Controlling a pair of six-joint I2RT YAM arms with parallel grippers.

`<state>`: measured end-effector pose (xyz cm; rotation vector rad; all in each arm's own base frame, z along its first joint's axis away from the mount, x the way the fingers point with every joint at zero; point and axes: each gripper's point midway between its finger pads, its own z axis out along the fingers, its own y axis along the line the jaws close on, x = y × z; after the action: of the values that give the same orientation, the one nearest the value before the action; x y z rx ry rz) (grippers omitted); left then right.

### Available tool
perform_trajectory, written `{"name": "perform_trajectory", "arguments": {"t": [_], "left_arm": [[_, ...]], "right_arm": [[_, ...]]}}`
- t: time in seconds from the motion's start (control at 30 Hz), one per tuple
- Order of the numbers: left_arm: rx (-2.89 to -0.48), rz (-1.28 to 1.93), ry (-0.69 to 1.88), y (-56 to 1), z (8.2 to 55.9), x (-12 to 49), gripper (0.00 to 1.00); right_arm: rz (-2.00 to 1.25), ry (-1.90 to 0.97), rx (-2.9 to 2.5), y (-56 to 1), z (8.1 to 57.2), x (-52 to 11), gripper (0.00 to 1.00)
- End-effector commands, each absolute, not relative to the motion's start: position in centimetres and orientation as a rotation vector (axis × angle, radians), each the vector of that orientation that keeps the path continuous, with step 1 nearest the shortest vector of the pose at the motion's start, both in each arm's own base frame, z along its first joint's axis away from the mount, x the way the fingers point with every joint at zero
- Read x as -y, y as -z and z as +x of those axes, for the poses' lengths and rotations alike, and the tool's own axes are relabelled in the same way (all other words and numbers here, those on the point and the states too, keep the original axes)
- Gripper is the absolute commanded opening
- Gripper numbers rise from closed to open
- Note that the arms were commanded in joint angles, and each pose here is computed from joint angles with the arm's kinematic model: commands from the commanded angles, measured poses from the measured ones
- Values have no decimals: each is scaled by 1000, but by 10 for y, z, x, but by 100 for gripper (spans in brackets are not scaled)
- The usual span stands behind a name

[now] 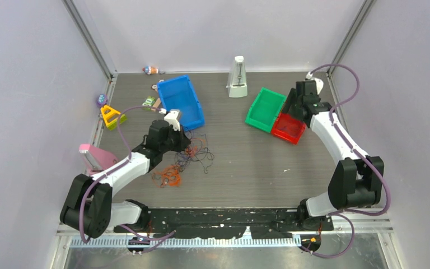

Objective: Untangle the cables
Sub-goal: Untie the cable.

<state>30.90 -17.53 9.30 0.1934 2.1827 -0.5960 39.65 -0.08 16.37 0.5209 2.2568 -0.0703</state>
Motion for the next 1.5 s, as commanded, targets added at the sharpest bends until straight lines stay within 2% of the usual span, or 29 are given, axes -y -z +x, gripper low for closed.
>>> {"name": "perform_trajectory", "arguments": {"t": [0.0,0.1,0.2,0.4,0.53,0.77,1.03,1.23,1.47], "left_arm": [[-2115,213,597,-113,319,180,0],[-2108,234,626,-115,317,185,0],[-2087,310,699,-119,313,202,0],[-2039,469,857,-127,300,237,0],[-1995,539,961,-135,291,250,0],[-1957,589,1037,-142,284,261,0],[-1958,504,906,-142,293,243,0],[-1952,498,899,-143,293,242,0],[-1942,505,917,-145,291,244,0]], "right_arm": [[481,45,-2246,-163,377,-10,67],[323,-171,-2246,-157,366,-46,63],[49,-542,-2238,-151,339,-122,64],[-346,-759,-2123,-156,309,-226,64],[-432,-873,-2013,-162,307,-267,64],[-580,-957,-1940,-166,303,-298,64],[-621,-982,-1945,-135,267,-300,68],[-596,-1043,-1865,-122,244,-310,82],[-569,-979,-1895,-93,252,-322,79]]}}
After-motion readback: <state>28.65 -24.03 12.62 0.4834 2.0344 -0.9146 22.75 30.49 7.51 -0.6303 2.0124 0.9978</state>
